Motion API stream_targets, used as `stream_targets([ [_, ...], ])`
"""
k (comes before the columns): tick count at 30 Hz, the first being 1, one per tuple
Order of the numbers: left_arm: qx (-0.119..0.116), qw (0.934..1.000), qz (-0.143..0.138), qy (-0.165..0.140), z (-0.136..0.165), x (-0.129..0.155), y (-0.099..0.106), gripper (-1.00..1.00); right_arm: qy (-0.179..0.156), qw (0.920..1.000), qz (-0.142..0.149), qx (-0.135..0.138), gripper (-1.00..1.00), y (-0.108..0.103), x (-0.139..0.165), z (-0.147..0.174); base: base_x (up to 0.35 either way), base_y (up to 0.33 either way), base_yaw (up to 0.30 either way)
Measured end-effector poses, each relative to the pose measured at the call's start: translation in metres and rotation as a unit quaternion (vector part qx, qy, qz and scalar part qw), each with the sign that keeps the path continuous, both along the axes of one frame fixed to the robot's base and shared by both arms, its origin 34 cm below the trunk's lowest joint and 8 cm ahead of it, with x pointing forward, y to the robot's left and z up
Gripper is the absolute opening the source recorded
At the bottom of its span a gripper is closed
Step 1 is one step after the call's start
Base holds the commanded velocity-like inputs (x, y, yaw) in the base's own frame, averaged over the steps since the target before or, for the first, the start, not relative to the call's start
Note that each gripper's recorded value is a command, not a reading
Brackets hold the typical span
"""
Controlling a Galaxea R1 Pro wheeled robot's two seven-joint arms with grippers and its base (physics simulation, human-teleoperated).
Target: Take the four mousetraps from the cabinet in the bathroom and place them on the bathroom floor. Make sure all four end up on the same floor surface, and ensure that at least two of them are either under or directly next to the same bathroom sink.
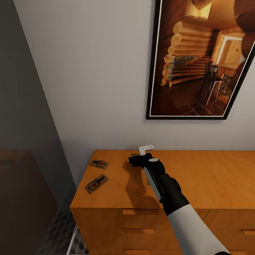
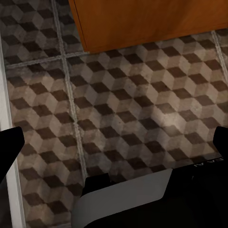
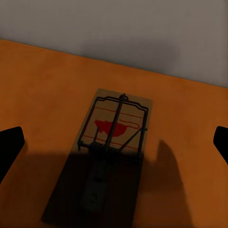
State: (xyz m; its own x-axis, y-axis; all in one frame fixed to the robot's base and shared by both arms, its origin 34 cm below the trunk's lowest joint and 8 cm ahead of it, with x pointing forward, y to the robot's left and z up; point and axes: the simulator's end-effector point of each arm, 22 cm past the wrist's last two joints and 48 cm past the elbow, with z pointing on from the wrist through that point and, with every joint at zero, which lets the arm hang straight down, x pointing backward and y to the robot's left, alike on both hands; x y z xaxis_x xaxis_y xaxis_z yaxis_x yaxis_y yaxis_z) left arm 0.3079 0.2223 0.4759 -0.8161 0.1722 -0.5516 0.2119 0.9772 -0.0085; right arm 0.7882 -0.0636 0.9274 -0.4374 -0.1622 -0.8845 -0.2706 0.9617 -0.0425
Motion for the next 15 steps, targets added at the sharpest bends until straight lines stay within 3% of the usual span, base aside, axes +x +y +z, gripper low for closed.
stream_targets([
  [15,0.000,1.0000,0.000,0.000,0.0000,-0.0002,0.0000,1.00,0.001,1.0000,0.002,0.003,1.00,0.0011,-0.0002,0.0001,0.000,0.000,0.000],
])
